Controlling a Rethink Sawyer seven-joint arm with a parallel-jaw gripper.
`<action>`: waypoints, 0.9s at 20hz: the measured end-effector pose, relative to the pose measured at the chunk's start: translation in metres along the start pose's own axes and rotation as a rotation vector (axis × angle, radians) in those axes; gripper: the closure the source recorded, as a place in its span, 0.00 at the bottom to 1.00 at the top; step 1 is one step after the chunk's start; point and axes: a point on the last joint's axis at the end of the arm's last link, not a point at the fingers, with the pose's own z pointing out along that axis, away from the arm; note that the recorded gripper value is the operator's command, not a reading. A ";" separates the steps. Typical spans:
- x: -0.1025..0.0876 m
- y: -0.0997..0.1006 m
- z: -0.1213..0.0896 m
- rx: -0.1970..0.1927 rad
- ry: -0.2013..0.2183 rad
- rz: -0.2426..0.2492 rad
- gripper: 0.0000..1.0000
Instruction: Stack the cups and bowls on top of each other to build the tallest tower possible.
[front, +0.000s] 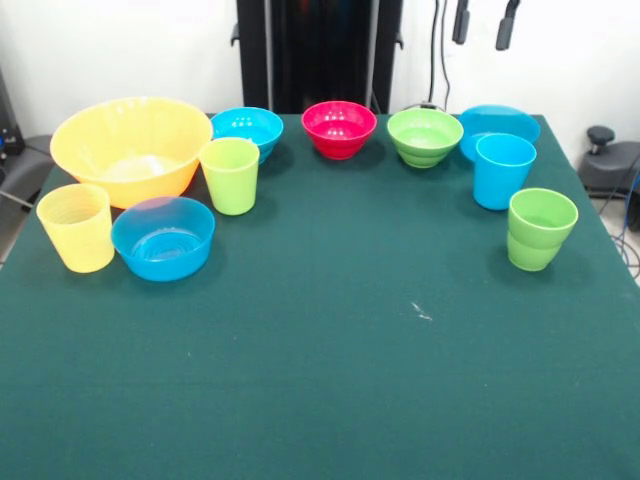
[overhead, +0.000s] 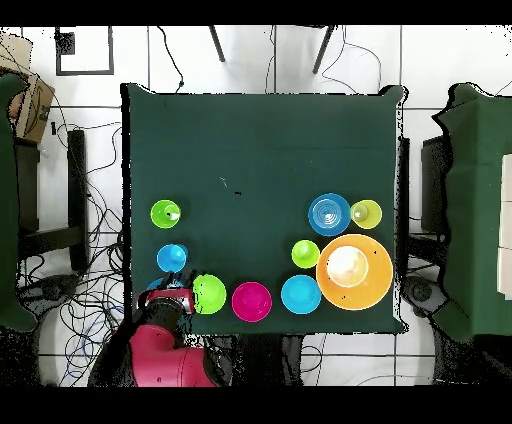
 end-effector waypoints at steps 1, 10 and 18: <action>0.001 0.000 0.000 0.002 -0.001 -0.003 0.00; 0.015 -0.008 0.018 0.020 -0.038 -0.050 0.00; 0.043 -0.007 0.049 0.028 -0.028 -0.087 0.00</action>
